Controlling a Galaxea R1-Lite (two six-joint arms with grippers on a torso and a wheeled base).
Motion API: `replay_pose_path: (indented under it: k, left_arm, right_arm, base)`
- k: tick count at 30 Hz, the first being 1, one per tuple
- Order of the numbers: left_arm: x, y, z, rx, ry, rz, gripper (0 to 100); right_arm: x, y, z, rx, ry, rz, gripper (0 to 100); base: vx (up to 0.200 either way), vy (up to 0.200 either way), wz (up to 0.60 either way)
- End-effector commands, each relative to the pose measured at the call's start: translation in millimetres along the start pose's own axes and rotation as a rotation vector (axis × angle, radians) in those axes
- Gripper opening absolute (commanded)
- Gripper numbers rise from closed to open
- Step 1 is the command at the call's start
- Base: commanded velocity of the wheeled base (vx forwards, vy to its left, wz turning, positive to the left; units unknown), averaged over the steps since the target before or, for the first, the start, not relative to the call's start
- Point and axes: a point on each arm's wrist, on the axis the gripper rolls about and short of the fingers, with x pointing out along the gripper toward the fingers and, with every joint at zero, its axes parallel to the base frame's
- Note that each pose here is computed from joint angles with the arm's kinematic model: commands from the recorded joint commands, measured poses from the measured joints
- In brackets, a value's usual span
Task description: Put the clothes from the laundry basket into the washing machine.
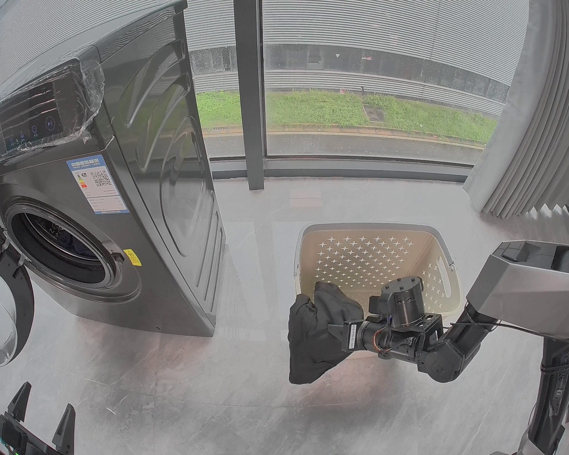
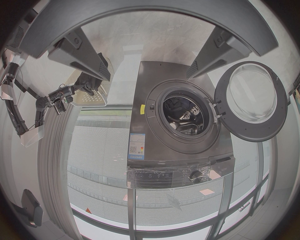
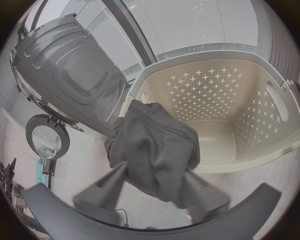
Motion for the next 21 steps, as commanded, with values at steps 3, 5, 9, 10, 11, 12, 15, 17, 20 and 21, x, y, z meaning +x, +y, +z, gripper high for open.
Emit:
replay_pose_path:
  k: [3,5,9,10,11,12,15,17,20,21]
  left_arm:
    - [0.3,0.2,-5.1,0.000,0.004,0.001,100]
    - [0.3,0.2,-5.1,0.000,0.004,0.001,100]
    - [0.3,0.2,-5.1,0.000,0.004,0.001,100]
    - [0.3,0.2,-5.1,0.000,0.004,0.001,100]
    - [0.3,0.2,-5.1,0.000,0.004,0.001,100]
    - [0.3,0.2,-5.1,0.000,0.004,0.001,100]
    - [0.3,0.2,-5.1,0.000,0.004,0.001,100]
    - [0.3,0.2,-5.1,0.000,0.004,0.001,100]
    - [0.3,0.2,-5.1,0.000,0.004,0.001,100]
    - [0.3,0.2,-5.1,0.000,0.004,0.001,100]
  right_arm:
    - [-0.1,0.4,0.8,-0.001,-0.003,0.001,0]
    - [-1.7,1.3,2.9,-0.002,-0.010,0.004,0]
    - [-11.8,4.0,11.2,0.001,-0.030,0.011,0]
    - [-17.2,5.2,14.4,-0.001,-0.040,0.015,0]
    - [-21.4,6.4,15.9,-0.001,-0.045,0.018,0]
    - [-27.6,7.3,18.4,-0.001,-0.054,0.021,0]
    - [-43.1,9.3,25.2,-0.001,-0.080,0.030,0]
    - [-58.9,11.8,32.6,-0.002,-0.115,0.034,0]
    - [-81.4,16.5,41.5,-0.002,-0.166,0.048,0]
    - [-90.1,19.2,43.5,-0.004,-0.179,0.060,0]
  base:
    - [0.000,0.000,0.00]
    - [0.000,0.000,0.00]
    - [0.000,0.000,0.00]
    - [0.000,0.000,0.00]
    - [0.000,0.000,0.00]
    - [0.000,0.000,0.00]
    - [0.000,0.000,0.00]
    - [0.000,0.000,0.00]
    - [0.000,0.000,0.00]
    - [0.000,0.000,0.00]
